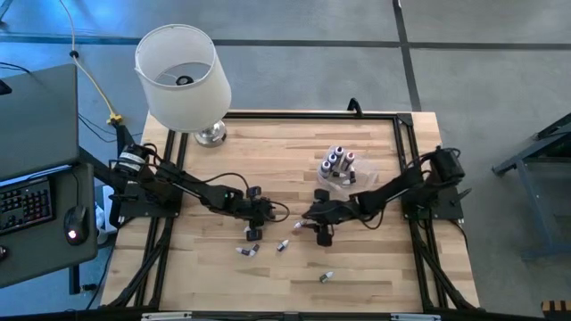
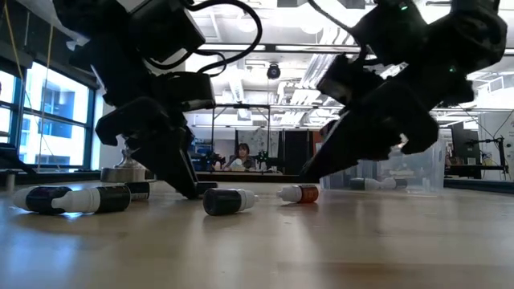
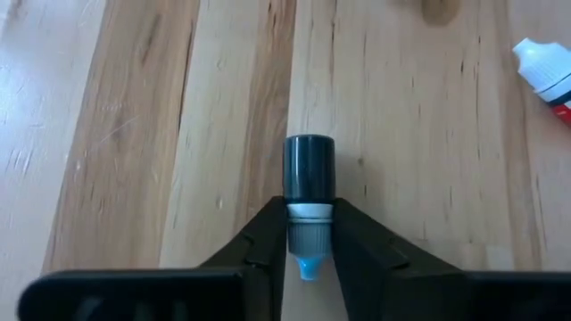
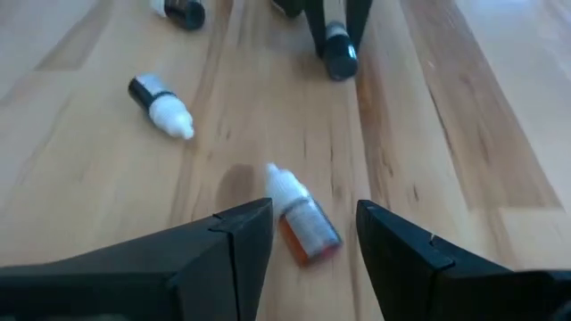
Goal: Pick & Place food coloring
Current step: Put the small black food coloring bottle into the transparent bin
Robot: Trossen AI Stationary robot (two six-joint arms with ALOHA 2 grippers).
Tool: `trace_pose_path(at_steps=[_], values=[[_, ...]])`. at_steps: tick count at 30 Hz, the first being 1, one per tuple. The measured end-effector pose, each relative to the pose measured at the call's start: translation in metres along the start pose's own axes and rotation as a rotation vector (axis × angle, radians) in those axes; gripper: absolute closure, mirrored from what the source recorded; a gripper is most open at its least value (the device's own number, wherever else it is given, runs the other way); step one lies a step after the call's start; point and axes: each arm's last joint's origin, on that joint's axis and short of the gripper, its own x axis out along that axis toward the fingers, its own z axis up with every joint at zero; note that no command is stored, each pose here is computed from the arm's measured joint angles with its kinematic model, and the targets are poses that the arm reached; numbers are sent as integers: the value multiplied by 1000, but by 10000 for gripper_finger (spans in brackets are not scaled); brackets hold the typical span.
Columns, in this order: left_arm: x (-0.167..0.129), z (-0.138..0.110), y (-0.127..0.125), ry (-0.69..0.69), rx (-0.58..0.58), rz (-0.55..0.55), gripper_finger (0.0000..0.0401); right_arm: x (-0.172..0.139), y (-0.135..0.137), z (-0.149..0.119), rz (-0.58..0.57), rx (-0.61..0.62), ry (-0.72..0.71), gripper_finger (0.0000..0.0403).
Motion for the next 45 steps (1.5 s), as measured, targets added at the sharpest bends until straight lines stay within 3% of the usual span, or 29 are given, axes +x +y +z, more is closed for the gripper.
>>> trace_pose_path(at_steps=[8, 19, 24, 30, 37, 41, 45], values=[[1, 2, 0, -27, -3, 27, 334, 22, 4, 0, 17, -57, 57, 245], [-3, 21, 0, -82, 9, 56, 333, 16, 6, 8, 16, -52, 63, 245], [-6, 39, 10, -127, -25, 78, 332, -19, 9, 38, 9, -74, 8, 245], [-14, 73, 26, -226, -8, 92, 332, -96, 8, 68, -118, -76, -35, 245], [-24, 138, 33, -434, 88, 66, 332, -174, 3, 67, -129, 178, -31, 245], [-2, 172, 29, -423, 140, 70, 332, -193, 1, 61, -201, 222, -31, 245], [23, 205, 27, -382, 190, 191, 332, -200, -3, 55, -279, 233, -14, 245]])
